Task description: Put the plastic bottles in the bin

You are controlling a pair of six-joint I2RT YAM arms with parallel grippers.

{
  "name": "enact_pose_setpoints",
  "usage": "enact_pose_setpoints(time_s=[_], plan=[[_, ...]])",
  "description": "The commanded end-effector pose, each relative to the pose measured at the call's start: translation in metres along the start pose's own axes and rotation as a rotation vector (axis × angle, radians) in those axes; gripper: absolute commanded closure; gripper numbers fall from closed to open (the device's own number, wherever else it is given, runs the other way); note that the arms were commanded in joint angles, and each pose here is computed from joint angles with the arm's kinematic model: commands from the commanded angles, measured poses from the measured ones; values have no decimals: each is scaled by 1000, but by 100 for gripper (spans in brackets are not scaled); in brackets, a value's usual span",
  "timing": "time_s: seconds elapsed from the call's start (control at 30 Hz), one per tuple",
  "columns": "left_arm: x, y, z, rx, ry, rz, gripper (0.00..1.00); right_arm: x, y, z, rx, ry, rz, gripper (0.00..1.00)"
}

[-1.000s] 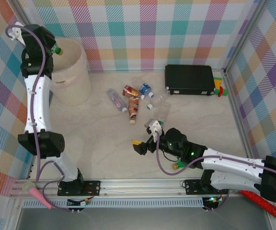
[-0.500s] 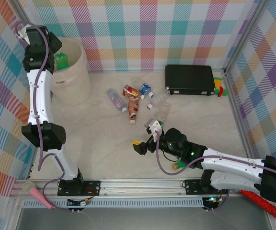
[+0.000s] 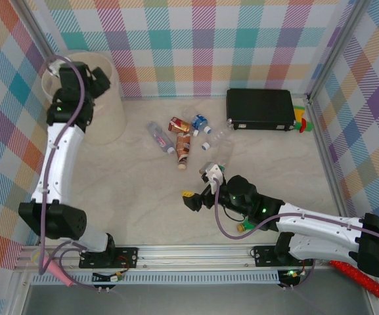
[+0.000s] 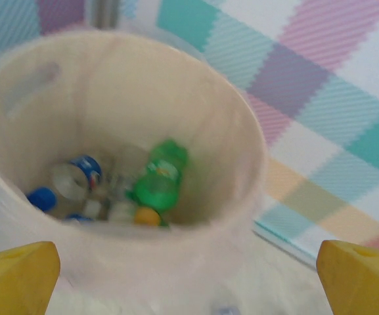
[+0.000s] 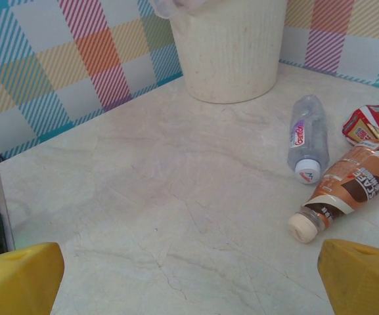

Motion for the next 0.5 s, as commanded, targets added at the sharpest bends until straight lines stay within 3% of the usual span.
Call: enact_pose_setpoints(time_s=[0.0,0.2,0.47], plan=[[-7,27,-20,-15,2,-60,0,-8,-3,-1,-20,-31,-67,1],[-7,73,-81,79,-77,-163,0,-17,-11,-7,30,-64,-129,1],[24,118,-138,174,-153,-225,0,-44,-10,-20,48,-142,-260,1]])
Point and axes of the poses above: each hand's point on the last joint's axis, 136 mm out from that joint toward the fingers, its own y axis back along the fingers, its own x axis along the line the jaws close on, z = x × y, the point moved 7 cm from there along y, back along the fingers, and after that the axes turned 8 degrees about y, right-handed, at the moved point
